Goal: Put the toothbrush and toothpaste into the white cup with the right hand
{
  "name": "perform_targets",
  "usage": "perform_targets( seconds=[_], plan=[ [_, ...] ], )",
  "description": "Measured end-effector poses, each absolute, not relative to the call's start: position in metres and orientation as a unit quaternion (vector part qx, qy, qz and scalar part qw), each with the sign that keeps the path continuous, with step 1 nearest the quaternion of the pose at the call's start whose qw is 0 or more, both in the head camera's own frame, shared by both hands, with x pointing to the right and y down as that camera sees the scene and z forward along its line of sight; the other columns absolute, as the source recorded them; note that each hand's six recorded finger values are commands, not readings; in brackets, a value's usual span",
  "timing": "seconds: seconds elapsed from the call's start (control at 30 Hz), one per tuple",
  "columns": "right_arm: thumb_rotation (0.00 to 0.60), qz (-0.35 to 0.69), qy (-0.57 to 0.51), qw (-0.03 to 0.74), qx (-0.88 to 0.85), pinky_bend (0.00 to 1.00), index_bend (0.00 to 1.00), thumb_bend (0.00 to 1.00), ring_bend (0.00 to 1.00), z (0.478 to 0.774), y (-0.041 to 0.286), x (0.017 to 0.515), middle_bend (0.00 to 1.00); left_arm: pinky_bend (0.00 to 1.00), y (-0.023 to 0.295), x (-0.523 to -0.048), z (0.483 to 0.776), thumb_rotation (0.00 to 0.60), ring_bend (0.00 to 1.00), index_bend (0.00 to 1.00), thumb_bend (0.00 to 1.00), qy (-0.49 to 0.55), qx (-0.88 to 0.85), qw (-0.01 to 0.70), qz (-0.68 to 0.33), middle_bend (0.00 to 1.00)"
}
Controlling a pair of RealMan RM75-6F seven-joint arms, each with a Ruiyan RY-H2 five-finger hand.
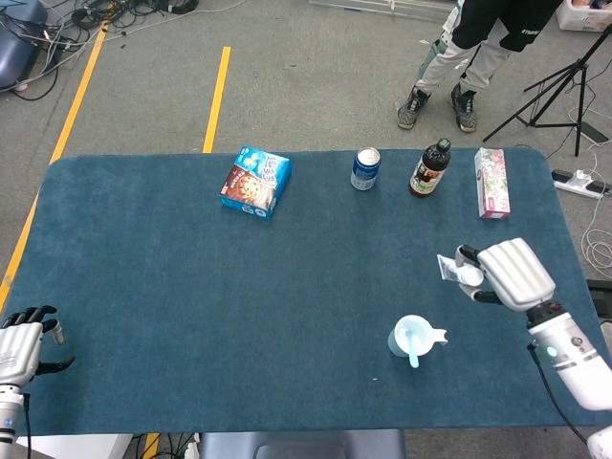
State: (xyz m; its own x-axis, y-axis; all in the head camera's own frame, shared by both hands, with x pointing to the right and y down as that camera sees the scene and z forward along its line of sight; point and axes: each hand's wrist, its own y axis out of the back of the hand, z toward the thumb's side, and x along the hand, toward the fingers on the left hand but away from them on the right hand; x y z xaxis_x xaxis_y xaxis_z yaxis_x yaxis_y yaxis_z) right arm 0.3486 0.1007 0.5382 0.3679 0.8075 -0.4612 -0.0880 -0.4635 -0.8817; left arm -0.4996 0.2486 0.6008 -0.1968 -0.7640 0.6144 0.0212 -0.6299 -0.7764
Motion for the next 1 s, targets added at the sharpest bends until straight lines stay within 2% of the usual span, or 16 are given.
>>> perform_targets(
  seconds=[0.3,1.0],
  plan=[
    [0.6,0.466,-0.258,0.421,-0.734,1.0,0.68,0.2,1.0,0.505,0.122,0.342,1.0,0.2,0.249,-0.499,0.601,0.6,0.19,0.59,0.0,0.325,-0.568,0.282,-0.702,0.25],
    [0.6,0.415,-0.212,0.391,-0.794,1.0,0.68,0.2,1.0,0.502,0.161,0.319,1.0,0.2,0.248,-0.499,0.599,0.6,0.19,0.59,0.0,0.328,-0.569,0.283,-0.699,0.25]
  ],
)
